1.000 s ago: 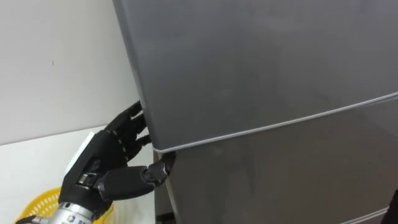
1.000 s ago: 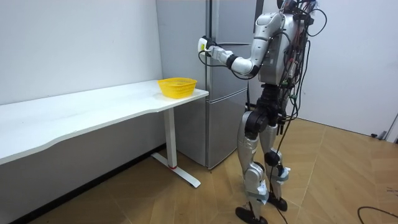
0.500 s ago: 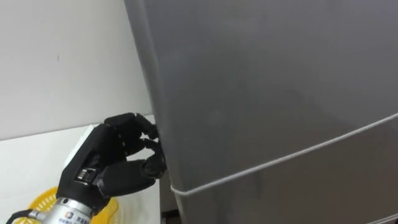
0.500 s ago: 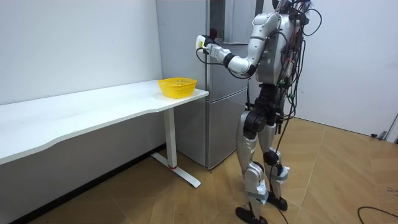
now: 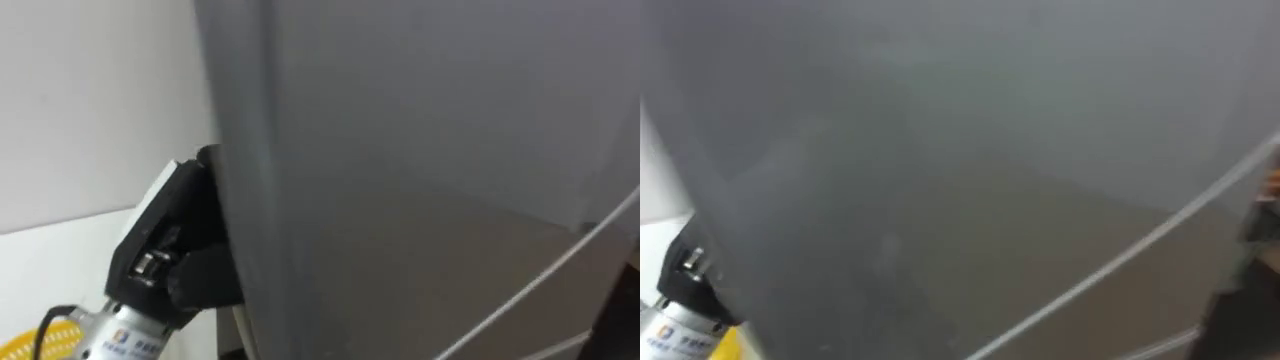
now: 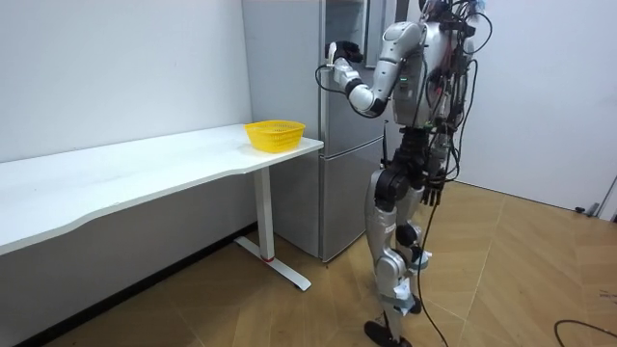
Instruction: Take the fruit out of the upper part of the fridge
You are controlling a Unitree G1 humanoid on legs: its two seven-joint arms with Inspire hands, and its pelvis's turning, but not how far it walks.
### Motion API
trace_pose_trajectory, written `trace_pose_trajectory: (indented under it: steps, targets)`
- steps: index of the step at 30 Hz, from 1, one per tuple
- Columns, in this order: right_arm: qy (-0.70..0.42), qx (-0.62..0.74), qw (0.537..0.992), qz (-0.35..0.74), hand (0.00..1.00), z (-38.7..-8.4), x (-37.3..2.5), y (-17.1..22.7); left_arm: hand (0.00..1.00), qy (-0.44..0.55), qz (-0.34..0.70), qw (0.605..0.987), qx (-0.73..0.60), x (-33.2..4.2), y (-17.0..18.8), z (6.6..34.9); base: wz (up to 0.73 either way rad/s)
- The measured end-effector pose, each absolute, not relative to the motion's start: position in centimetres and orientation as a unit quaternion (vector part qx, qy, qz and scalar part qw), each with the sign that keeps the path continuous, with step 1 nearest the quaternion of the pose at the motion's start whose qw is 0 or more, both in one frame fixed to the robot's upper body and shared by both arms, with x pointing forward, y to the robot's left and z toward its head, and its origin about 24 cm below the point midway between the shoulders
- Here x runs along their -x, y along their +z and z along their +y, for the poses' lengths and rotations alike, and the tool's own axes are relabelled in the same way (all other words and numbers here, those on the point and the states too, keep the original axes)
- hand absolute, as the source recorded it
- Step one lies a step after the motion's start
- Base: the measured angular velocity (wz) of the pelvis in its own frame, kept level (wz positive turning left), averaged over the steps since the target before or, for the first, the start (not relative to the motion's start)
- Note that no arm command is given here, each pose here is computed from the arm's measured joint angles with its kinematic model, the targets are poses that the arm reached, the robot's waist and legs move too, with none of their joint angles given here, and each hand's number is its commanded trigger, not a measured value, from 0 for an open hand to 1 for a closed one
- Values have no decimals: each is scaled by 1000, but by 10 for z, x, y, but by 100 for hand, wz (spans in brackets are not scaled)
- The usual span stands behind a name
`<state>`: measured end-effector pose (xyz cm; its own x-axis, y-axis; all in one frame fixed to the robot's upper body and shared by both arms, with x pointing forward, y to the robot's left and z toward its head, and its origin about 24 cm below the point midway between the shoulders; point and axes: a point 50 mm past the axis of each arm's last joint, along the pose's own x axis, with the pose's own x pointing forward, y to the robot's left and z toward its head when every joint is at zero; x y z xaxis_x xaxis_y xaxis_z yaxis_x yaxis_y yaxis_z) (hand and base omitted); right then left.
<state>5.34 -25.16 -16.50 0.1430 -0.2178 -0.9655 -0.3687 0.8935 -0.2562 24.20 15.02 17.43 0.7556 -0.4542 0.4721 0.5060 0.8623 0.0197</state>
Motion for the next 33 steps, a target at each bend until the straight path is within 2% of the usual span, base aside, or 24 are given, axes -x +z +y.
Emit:
trace_pose_trajectory:
  steps: [4,5,6,16,33]
  targets:
    - [70,209,714,664,0,-249,-50,-166,100,-288,-242,925,50,-238,176,143,20]
    - [73,208,716,663,0,-249,-52,-166,68,-295,-241,923,49,-238,176,141,19]
    - [74,207,717,662,0,-248,-53,-166,0,-299,-241,922,48,-237,176,140,26]
    - [68,205,719,661,0,-249,-53,-166,0,-354,-252,900,42,-230,182,122,10]
    - [74,226,717,655,0,-251,-55,-165,0,-412,-273,868,36,-222,191,107,-5]
